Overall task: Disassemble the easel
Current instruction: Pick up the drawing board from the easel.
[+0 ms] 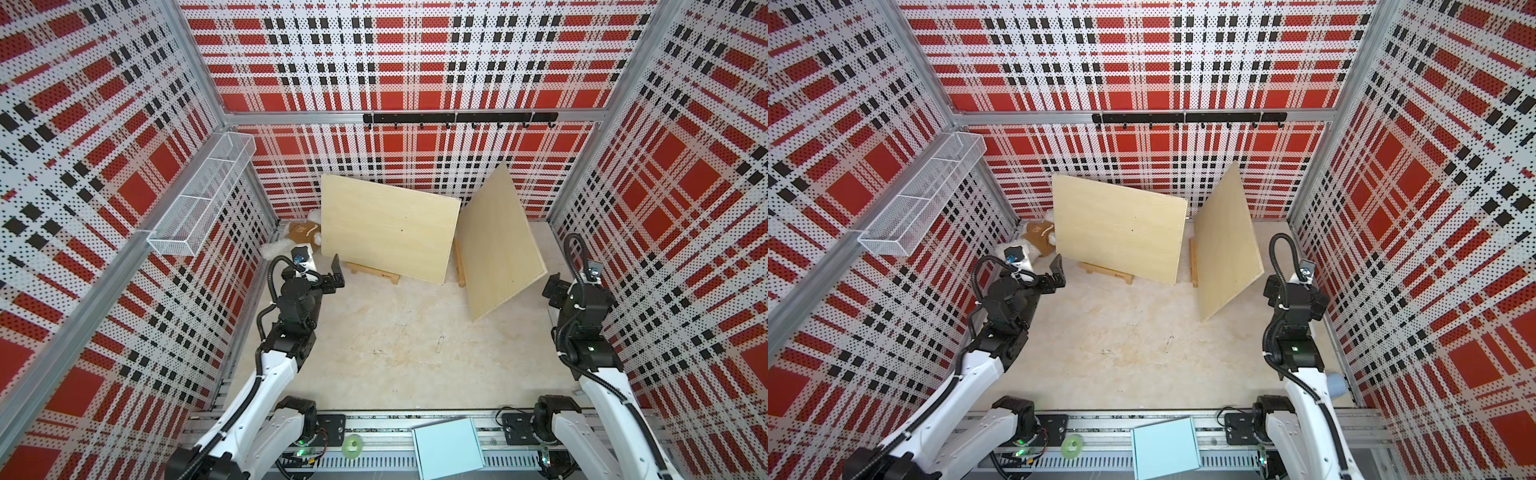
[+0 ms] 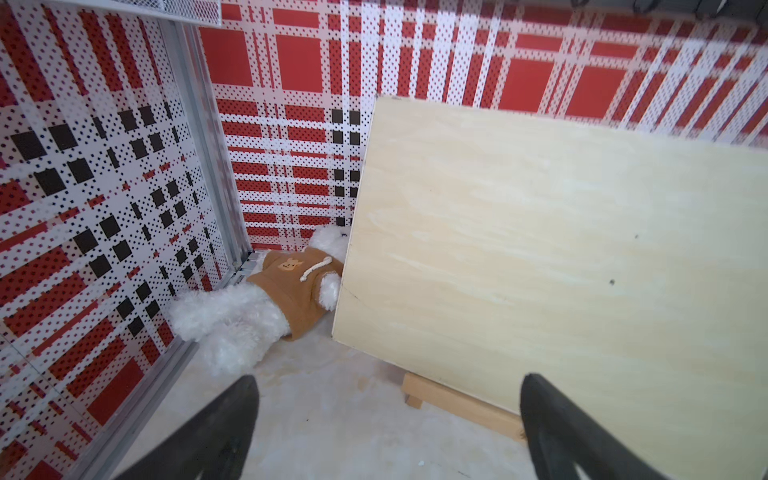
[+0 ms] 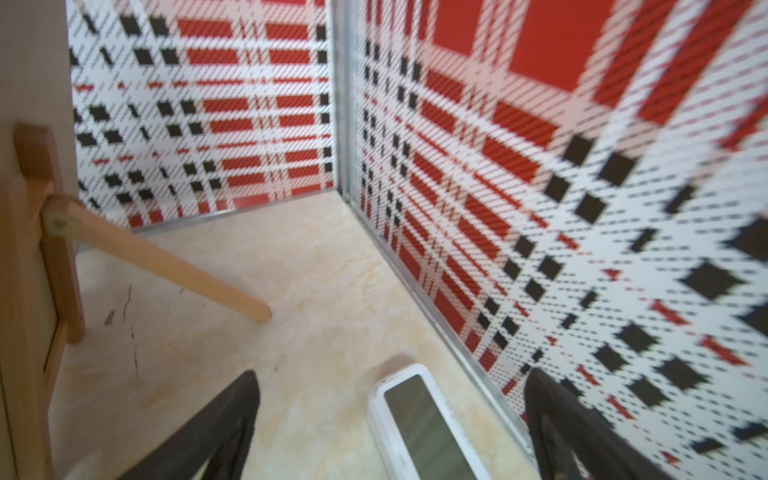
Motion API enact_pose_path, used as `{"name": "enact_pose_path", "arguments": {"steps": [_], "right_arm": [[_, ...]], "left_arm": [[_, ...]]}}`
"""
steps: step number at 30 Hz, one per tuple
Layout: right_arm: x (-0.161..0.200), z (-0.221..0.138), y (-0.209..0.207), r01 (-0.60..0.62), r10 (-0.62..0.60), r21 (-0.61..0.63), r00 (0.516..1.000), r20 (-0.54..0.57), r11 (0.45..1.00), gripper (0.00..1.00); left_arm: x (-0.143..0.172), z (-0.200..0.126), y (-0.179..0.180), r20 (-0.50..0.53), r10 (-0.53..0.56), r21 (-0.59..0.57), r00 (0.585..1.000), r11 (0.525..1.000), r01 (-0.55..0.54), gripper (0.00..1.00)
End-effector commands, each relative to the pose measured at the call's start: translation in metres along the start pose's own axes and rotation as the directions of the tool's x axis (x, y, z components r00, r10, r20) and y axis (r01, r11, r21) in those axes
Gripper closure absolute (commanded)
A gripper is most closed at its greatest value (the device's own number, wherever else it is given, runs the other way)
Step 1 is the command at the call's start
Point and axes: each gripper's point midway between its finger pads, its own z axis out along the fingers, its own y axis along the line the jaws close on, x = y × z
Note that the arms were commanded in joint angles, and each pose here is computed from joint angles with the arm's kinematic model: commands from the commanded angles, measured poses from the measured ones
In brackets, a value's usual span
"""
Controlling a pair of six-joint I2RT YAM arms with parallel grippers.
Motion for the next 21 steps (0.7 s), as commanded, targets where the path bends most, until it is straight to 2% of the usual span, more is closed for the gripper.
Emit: {"name": "enact_pose_path", "arguments": {"steps": [1, 4, 6, 8, 12, 16, 19, 21], "right_arm": [[-0.024, -0.029, -0.030, -0.070, 0.069, 0.075, 0.998, 0.011, 0.995, 0.00], [-0.055, -0.051, -0.028, -0.106, 0.107, -0.017, 0.994, 0.039, 0.994, 0.03], [-0.078, -0.063, -0.020, -0.109, 0.113, -0.093, 0.993, 0.043, 0.990, 0.06], [-0.102, -0.071, -0.007, -0.097, 0.102, -0.175, 0.995, 0.021, 0.980, 0.08], [-0.129, -0.068, 0.037, -0.051, 0.022, -0.361, 0.996, -0.084, 0.931, 0.07], [-0.135, -0.052, 0.090, -0.079, -0.061, -0.523, 0.967, -0.246, 0.849, 0.05], [-0.141, -0.040, 0.119, -0.093, -0.115, -0.598, 0.947, -0.300, 0.796, 0.05], [-0.138, -0.023, 0.134, -0.117, -0.133, -0.601, 0.925, -0.355, 0.791, 0.08]], "left_arm": [[0.005, -0.009, -0.002, -0.111, -0.097, 0.003, 0.989, 0.995, 0.098, 0.01], [0.000, -0.011, -0.008, -0.128, -0.156, 0.028, 0.980, 0.987, 0.160, 0.01], [0.001, -0.010, -0.012, -0.196, -0.225, 0.047, 0.954, 0.970, 0.239, 0.01], [0.004, -0.004, -0.024, -0.286, -0.224, 0.115, 0.932, 0.957, 0.265, 0.01], [0.013, 0.003, -0.053, -0.395, -0.097, 0.246, 0.914, 0.947, 0.206, 0.01], [0.027, 0.007, -0.098, -0.442, 0.044, 0.358, 0.896, 0.924, 0.131, 0.01], [0.042, 0.003, -0.153, -0.448, 0.150, 0.470, 0.881, 0.878, 0.089, 0.01], [0.055, 0.000, -0.192, -0.448, 0.201, 0.537, 0.871, 0.840, 0.082, 0.01]]}}
